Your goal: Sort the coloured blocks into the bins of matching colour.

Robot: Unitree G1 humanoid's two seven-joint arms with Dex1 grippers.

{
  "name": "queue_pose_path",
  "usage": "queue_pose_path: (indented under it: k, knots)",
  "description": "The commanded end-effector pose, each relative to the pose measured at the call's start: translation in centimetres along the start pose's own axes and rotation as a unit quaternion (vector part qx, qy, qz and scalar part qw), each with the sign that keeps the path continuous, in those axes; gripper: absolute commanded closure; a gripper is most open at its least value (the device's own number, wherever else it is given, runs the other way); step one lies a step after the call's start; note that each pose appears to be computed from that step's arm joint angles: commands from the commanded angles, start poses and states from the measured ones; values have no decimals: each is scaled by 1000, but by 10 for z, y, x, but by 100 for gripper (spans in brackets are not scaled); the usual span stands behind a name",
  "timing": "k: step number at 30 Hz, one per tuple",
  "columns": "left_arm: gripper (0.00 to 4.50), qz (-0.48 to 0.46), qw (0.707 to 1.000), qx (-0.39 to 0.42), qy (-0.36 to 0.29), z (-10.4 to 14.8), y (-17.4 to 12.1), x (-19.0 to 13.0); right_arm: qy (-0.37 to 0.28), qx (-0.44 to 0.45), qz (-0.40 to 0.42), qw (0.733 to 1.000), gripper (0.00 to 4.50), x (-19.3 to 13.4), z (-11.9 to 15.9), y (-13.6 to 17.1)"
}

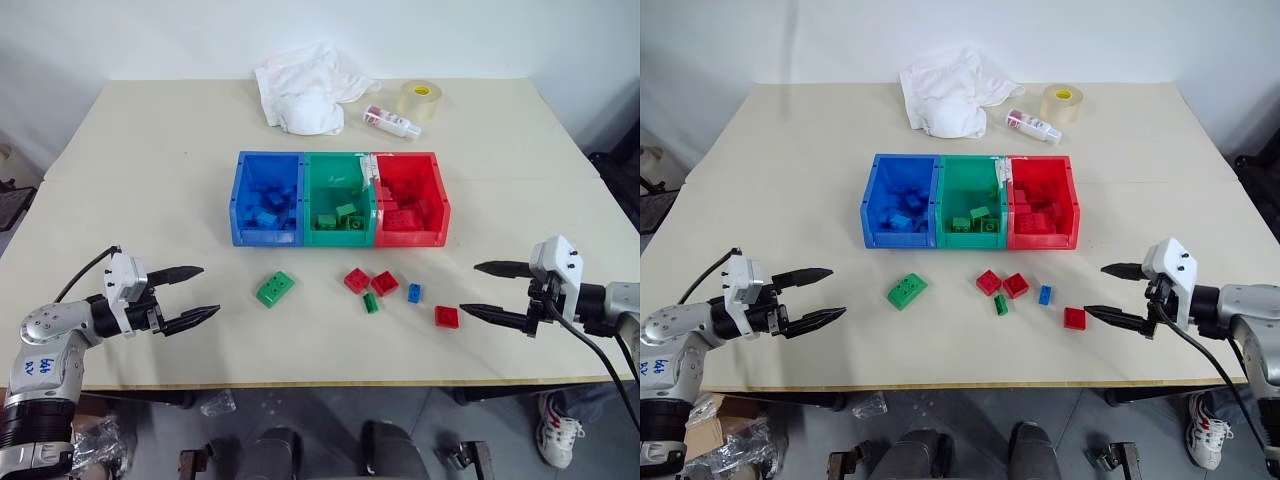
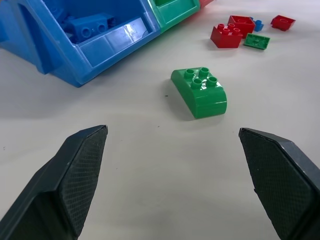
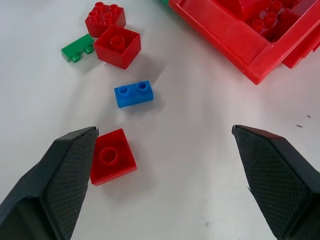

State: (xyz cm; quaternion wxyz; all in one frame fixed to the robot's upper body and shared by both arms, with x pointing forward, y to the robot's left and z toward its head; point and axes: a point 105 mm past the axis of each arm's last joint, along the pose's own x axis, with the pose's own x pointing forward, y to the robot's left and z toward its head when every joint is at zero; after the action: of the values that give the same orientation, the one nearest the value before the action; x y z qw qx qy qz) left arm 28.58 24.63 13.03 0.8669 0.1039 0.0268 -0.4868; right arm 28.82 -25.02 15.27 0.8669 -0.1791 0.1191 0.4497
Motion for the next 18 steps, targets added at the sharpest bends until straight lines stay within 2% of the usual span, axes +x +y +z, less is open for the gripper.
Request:
queue_pose_path:
  k: [1, 6, 9, 18]
  knots:
    - [2, -11, 1000, 18, -12, 10, -1, 2, -24, -21, -13, 999, 0, -4, 15, -4]
    - [2, 23, 999, 9, -45, 18, 9, 6, -13, 1, -26, 1000, 0, -1, 12, -6]
    - [2, 13, 999, -3, -37, 15, 8, 9, 6, 9, -39, 999, 0, -7, 7, -7]
    - [2, -15, 1000, 5, 2, 0, 3, 10, 116, 33, -75, 990, 0, -65, -29, 7]
